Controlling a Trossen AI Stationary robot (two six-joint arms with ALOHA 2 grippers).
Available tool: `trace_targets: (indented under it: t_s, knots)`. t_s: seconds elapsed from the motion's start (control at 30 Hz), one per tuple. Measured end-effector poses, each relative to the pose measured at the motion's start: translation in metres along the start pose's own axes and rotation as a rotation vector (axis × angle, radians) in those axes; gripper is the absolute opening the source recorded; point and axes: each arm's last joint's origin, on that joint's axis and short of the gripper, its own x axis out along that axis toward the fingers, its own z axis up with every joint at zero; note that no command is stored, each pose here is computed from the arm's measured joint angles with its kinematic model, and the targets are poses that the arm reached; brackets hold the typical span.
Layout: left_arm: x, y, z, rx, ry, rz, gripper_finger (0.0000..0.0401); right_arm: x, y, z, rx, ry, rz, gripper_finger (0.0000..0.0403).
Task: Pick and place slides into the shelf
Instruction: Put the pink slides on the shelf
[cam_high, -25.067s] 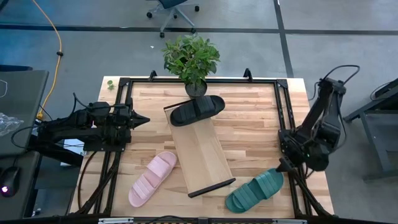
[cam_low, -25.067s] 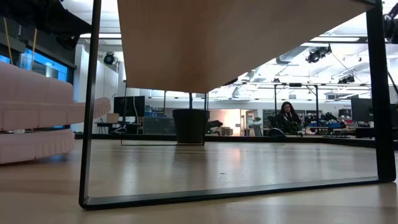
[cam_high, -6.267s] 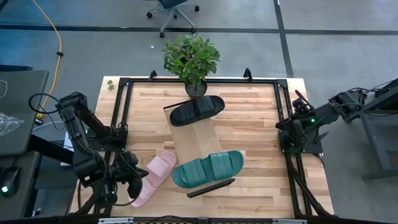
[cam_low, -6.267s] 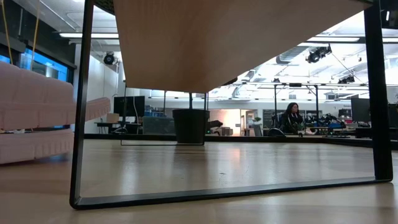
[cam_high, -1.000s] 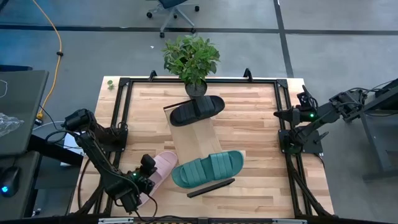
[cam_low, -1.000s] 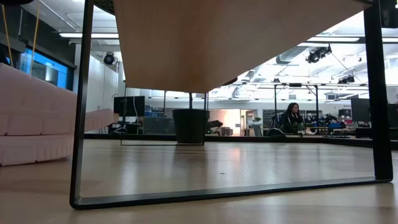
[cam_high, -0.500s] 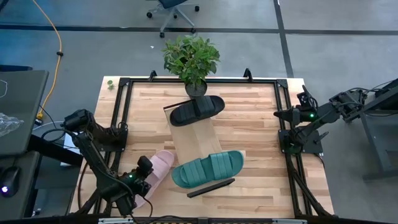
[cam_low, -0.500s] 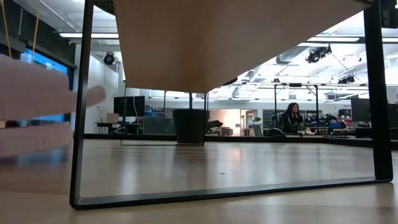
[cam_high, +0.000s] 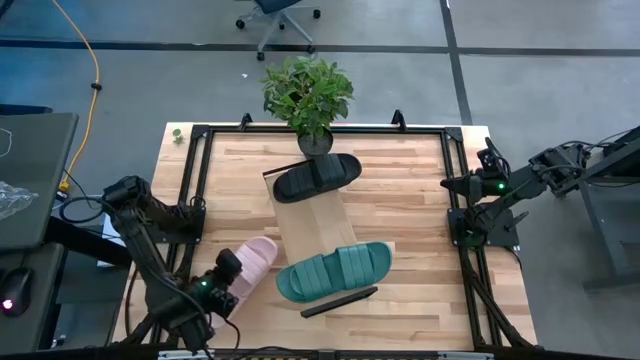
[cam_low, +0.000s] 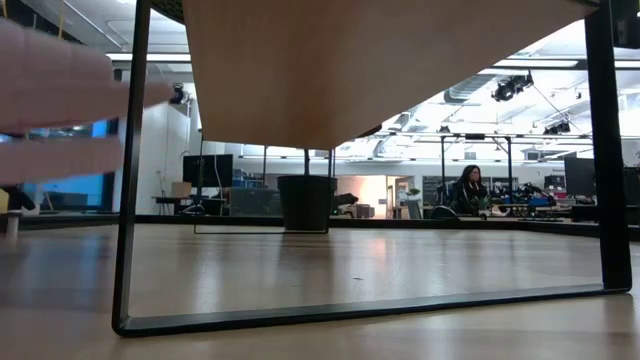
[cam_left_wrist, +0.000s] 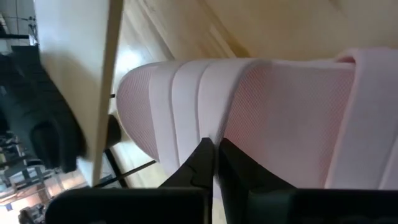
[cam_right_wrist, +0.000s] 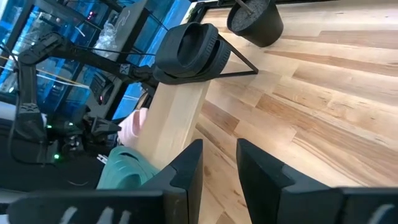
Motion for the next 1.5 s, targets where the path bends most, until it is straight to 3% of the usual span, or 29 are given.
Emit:
trace_targets:
  t_s: [0.43, 0.93, 1.5]
  knots:
    - [-0.027, 0.014, -0.003, 0.073, 0.034, -0.022, 0.0, 0.0, 0.0, 0.0, -0.036, 0.001, -0.002, 0.0087]
    - [-0.047, 0.032, 0.002, 0.146, -0.056, -0.04, 0.0, 0.0, -0.001, 0.0, -0.048, 0.003, -0.007, 0.0087]
    - [-0.076, 0.076, -0.04, 0.02, -0.205, -0.092, 0.0, 0.0, -0.003, -0.001, -0.06, 0.01, -0.022, 0.0087]
